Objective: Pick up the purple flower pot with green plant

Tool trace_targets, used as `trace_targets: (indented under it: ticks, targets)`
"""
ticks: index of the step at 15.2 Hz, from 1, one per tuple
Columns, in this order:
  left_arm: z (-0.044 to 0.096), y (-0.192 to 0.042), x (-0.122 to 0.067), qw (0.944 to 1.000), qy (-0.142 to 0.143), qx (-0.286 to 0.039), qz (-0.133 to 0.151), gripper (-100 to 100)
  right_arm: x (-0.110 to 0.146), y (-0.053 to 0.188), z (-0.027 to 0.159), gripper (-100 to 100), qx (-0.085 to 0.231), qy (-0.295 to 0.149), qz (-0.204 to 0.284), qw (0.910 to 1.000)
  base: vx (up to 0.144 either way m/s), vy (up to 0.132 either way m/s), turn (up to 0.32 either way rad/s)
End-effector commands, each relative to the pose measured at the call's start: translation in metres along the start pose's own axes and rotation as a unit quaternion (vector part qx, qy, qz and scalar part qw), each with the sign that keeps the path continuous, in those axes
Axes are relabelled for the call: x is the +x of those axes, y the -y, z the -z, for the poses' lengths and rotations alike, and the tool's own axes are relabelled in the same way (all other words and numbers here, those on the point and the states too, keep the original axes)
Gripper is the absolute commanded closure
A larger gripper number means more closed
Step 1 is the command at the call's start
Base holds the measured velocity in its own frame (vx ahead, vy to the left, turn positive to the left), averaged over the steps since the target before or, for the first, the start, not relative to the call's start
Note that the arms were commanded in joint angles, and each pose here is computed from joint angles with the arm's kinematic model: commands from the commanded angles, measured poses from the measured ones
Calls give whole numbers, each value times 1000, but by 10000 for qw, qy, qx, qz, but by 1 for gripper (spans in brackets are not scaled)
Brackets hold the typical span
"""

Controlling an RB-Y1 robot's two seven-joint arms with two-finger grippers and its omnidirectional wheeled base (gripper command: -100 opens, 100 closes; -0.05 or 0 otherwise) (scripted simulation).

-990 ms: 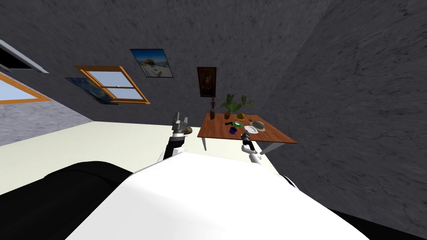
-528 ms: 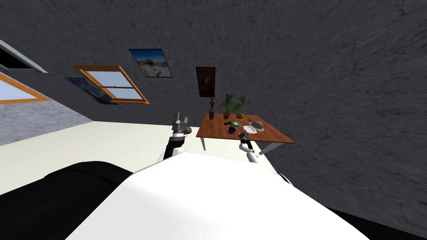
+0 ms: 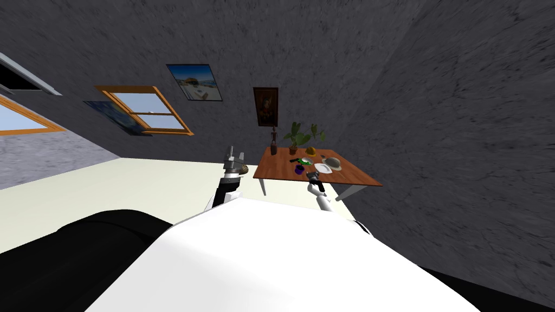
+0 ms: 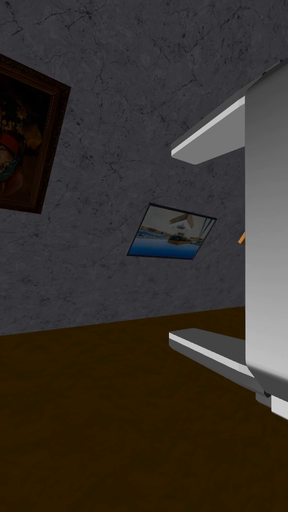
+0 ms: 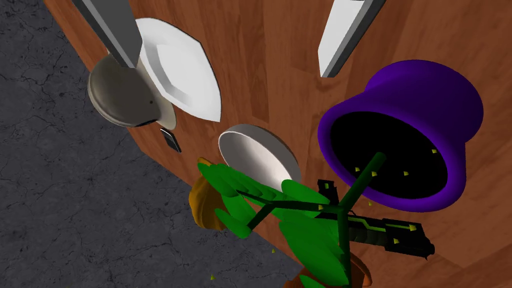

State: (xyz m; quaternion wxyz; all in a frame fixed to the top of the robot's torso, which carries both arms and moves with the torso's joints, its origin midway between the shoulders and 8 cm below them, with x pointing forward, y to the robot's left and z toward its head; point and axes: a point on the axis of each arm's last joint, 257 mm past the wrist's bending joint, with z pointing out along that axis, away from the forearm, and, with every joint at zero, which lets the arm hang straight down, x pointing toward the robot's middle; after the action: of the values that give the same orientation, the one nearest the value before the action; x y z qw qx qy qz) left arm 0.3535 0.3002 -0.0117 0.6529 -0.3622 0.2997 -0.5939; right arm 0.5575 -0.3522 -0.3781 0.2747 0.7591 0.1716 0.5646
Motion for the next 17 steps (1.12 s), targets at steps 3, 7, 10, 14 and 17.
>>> trace_targets:
  ticks: [3, 7, 10, 14, 17]
  targets:
    - [0, 0, 0, 10000, 0, 0, 0, 0, 20, 24, -3, -100, 154, 14, -958, 9953, 16, -54, -7]
    - [0, 0, 0, 10000, 0, 0, 0, 0, 39, 46, -4, -100, 305, 20, -1720, 9846, 17, -52, -11]
    - [0, 0, 0, 10000, 0, 0, 0, 0, 48, 58, -4, -100, 386, 24, -2040, 9782, 23, -47, -20]
    - [0, 0, 0, 10000, 0, 0, 0, 0, 93, 104, 0, -100, 720, 8, -3020, 9506, 40, -58, -47]
    - [0, 0, 0, 10000, 0, 0, -1, 0, 100, 113, 3, -100, 758, -7, -3107, 9475, 54, -73, -46]
